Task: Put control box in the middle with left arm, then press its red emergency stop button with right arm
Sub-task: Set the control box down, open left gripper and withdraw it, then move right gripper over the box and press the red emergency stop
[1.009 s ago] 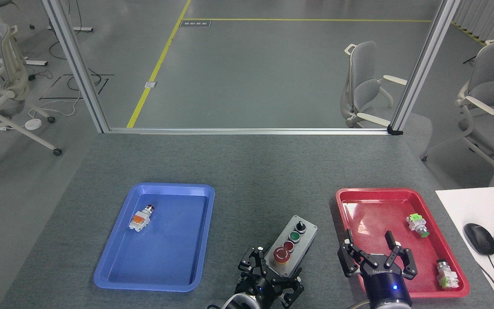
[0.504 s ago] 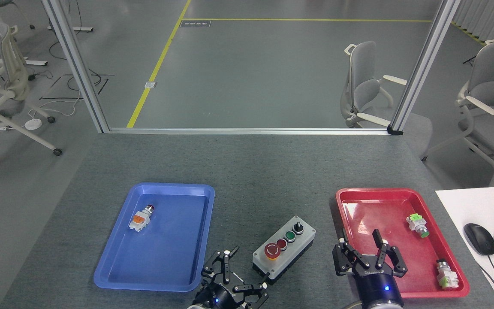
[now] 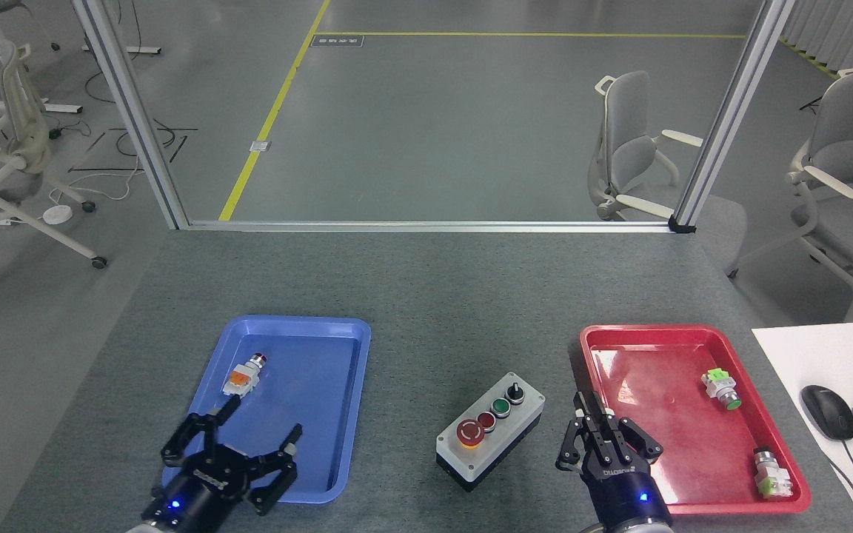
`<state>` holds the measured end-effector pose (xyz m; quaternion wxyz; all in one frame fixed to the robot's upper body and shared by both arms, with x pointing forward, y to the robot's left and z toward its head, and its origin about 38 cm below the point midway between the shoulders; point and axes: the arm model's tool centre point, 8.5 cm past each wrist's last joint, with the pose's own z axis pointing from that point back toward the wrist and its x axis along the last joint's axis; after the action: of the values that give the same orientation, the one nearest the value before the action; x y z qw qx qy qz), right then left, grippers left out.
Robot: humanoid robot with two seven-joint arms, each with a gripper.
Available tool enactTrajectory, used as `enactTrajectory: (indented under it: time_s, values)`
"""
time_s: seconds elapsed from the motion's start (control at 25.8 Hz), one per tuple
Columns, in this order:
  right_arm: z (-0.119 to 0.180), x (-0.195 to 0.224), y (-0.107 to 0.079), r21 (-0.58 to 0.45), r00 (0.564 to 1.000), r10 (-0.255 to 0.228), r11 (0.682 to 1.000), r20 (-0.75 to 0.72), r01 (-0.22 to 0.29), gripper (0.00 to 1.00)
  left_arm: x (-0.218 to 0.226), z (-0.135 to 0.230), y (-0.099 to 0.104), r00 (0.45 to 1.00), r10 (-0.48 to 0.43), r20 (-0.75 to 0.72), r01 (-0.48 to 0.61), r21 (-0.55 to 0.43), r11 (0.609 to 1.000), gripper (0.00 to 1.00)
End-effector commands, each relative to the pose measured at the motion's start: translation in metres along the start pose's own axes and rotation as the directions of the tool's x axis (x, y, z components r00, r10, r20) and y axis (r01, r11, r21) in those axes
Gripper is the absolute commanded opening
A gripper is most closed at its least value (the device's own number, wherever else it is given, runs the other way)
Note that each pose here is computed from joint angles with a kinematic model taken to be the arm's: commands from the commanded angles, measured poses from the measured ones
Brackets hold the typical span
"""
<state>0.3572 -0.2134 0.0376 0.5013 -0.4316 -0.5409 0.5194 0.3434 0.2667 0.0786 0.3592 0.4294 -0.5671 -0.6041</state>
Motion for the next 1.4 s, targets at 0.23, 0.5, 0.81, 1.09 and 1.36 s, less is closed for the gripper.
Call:
enactTrajectory:
  time_s: [0.23, 0.5, 0.81, 1.09, 1.36]
  values:
    - [-0.004, 0.036, 0.004, 0.038, 0.992, -0.023, 0.999, 0.128, 0.018, 0.0, -0.105, 0.01, 0.013, 0.896, 0.202, -0.394, -0.16, 0.137, 0.978, 0.99]
    - [-0.013, 0.059, -0.004, 0.019, 0.984, -0.027, 1.0, 0.174, 0.024, 0.0, -0.124, -0.015, 0.019, 0.823, 0.246, -0.512, -0.177, 0.18, 0.968, 0.99]
    - [-0.023, 0.092, 0.011, 0.077, 0.967, -0.028, 0.997, 0.254, 0.009, 0.0, -0.122, -0.023, 0.009, 0.806, 0.261, -0.531, -0.204, 0.164, 0.965, 0.99]
    - [-0.02, 0.108, 0.026, 0.138, 0.958, -0.018, 0.99, 0.286, -0.022, 0.0, -0.118, -0.025, 0.006, 0.81, 0.252, -0.53, -0.201, 0.153, 0.968, 0.99]
    - [-0.013, 0.103, 0.06, 0.231, 0.961, -0.034, 0.973, 0.273, -0.031, 0.0, -0.119, -0.023, 0.004, 0.811, 0.245, -0.532, -0.201, 0.14, 0.97, 0.99]
